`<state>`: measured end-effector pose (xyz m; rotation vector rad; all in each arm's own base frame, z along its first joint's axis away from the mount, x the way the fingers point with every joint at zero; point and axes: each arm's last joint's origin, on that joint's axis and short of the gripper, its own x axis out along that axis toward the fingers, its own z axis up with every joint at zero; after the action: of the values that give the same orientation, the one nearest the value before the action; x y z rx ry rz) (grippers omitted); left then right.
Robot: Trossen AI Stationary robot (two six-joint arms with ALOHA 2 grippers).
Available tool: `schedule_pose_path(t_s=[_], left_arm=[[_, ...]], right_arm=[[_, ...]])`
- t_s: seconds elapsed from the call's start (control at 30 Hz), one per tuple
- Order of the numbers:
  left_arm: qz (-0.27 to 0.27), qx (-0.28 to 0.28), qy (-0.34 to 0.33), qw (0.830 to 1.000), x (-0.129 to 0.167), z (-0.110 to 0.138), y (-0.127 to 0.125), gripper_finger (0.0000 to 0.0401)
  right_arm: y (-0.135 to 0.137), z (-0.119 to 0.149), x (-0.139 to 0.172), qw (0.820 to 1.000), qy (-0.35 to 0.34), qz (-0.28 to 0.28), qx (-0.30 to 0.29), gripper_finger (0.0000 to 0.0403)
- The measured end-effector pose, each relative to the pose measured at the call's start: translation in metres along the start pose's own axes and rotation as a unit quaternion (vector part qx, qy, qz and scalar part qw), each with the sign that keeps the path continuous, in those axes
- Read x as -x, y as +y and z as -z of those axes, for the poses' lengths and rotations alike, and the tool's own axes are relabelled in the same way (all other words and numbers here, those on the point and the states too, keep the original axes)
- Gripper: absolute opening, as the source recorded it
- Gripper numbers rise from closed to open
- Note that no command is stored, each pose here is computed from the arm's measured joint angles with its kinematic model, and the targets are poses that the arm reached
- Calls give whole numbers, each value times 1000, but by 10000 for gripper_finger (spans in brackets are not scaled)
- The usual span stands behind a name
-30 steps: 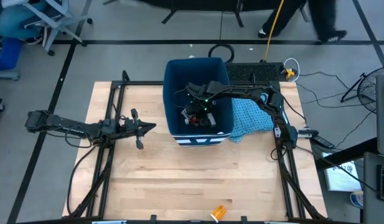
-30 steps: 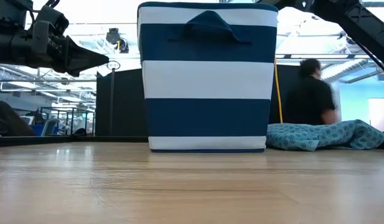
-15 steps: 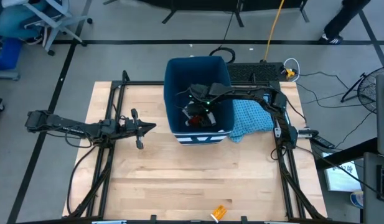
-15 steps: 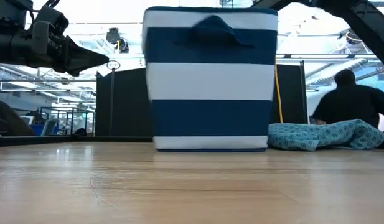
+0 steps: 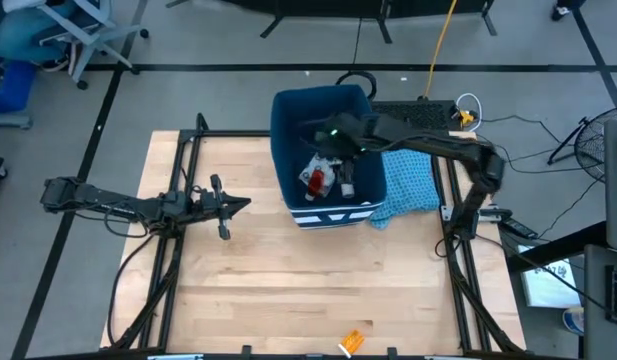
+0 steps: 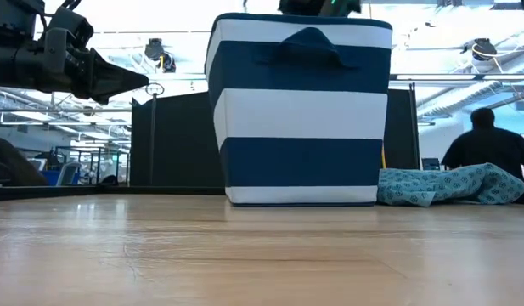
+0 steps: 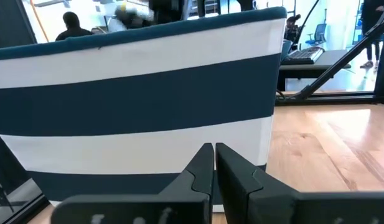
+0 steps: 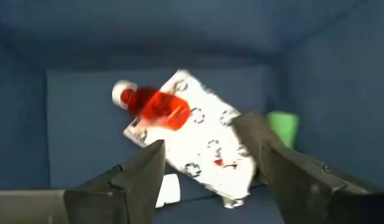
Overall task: Pick & place medical supplies in basket/bin
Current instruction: Adjust the blue bin
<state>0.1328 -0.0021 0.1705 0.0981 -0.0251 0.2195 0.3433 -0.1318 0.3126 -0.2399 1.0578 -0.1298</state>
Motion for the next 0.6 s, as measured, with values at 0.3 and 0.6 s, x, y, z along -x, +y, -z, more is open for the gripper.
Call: schedule_pose_path(t_s=[0.3,0.6], left_arm=[[0,0,-3,1000,0,-1,0,21],[0,3,-4,1000,0,-1,0,21]], right_arm=[[10,6,97,992,-114,37,-37,246],[16,40,182,969,-176,136,-105,167]])
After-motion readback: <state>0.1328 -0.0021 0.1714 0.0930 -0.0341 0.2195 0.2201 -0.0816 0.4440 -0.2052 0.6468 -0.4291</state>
